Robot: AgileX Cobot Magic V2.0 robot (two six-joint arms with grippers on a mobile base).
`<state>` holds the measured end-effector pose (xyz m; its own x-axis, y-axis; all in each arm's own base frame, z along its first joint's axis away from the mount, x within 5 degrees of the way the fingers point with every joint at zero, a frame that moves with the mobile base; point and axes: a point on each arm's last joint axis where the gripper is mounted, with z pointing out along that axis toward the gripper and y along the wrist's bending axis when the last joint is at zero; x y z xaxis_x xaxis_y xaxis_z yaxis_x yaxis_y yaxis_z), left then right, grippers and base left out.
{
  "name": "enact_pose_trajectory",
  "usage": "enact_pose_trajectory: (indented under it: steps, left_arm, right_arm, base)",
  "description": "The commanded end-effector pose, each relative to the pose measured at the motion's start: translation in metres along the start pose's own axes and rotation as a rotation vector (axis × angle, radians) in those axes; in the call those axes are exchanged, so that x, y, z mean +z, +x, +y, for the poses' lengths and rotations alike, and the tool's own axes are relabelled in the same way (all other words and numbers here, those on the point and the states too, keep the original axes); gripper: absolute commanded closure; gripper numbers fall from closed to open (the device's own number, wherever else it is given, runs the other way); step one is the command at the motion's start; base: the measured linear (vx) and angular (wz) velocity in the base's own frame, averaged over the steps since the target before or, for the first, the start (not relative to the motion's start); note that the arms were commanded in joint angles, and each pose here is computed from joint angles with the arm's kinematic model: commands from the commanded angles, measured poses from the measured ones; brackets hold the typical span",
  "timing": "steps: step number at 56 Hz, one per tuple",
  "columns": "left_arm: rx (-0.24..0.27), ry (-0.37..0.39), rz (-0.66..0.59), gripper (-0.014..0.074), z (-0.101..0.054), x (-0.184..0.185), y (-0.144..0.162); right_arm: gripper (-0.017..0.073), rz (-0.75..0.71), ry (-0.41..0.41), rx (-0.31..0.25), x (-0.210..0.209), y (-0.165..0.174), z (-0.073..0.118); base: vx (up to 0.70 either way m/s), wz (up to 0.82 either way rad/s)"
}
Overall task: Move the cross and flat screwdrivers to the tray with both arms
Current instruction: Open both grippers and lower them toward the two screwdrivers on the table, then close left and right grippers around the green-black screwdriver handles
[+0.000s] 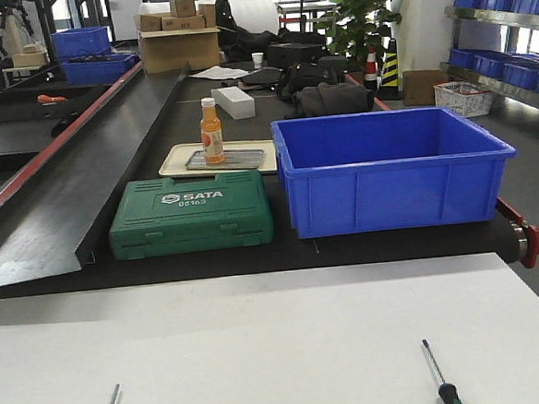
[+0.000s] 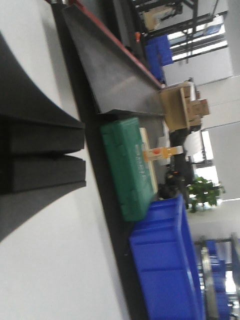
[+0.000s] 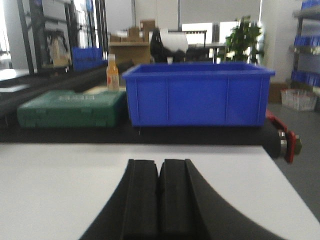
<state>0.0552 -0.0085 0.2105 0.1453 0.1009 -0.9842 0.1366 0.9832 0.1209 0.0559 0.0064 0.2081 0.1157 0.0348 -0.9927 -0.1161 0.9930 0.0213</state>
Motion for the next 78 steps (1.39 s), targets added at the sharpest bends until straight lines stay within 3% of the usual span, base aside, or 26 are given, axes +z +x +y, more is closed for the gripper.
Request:
enact_pose_trajectory:
  steps: [1,5,13,19,26,41,50,59,70,78]
  left_arm:
    - [-0.081,-0.035,-0.296,0.0596,0.006,-0.006,-0.040]
    - [-0.130,-0.032,-0.367,0.0596,0.009,-0.010,-0.064]
    - [-0.119,-0.025,-0.379,0.0596,0.017,-0.016,-0.132]
    - [-0.119,-0.013,-0.293,0.0596,0.021,0.004,-0.175]
    - [-0.125,0.005,-0.137,0.0596,0.023,0.042,-0.201]
    - [-0.134,0.026,0.140,0.0592,0.020,0.114,-0.176]
    - [-0.134,0.029,0.195,0.0552,0.018,0.130,-0.165]
    - [-0.136,0.029,0.200,0.0416,0.018,0.131,-0.164]
    - [-0.136,0.030,0.208,0.0197,0.018,0.131,-0.163]
    - [-0.136,0.034,0.239,0.0113,0.017,0.130,-0.161]
  right_arm:
    - [0.0567,-0.224,0.005,0.001,-0.004,-0.036,0.000]
    - [0.0567,-0.271,0.003,0.001,-0.007,-0.066,0.001]
    - [0.0567,-0.291,0.001,-0.011,-0.002,-0.147,0.003]
    - [0.0567,-0.217,0.006,-0.049,0.025,-0.182,0.004]
    - [0.0567,-0.102,0.005,-0.048,0.068,-0.192,0.004]
    - [0.0566,0.170,0.008,0.009,0.126,-0.155,0.003]
    - [0.0528,0.224,0.011,0.022,0.132,-0.147,0.002]
    - [0.0370,0.250,0.011,0.022,0.131,-0.145,0.002]
    - [0.0049,0.226,0.011,0.021,0.131,-0.147,0.002]
    - [-0.0050,0.169,0.011,0.044,0.133,-0.152,0.003]
  base:
    - [0.00,0.00]
    - [0.00,0.00]
    - [0.00,0.00]
    - [0.00,0.00]
    - [0.00,0.00]
    - [0.00,0.00]
    - [0.00,0.00]
    - [0.00,0.00]
    - [0.00,0.00]
    - [0.00,0.00]
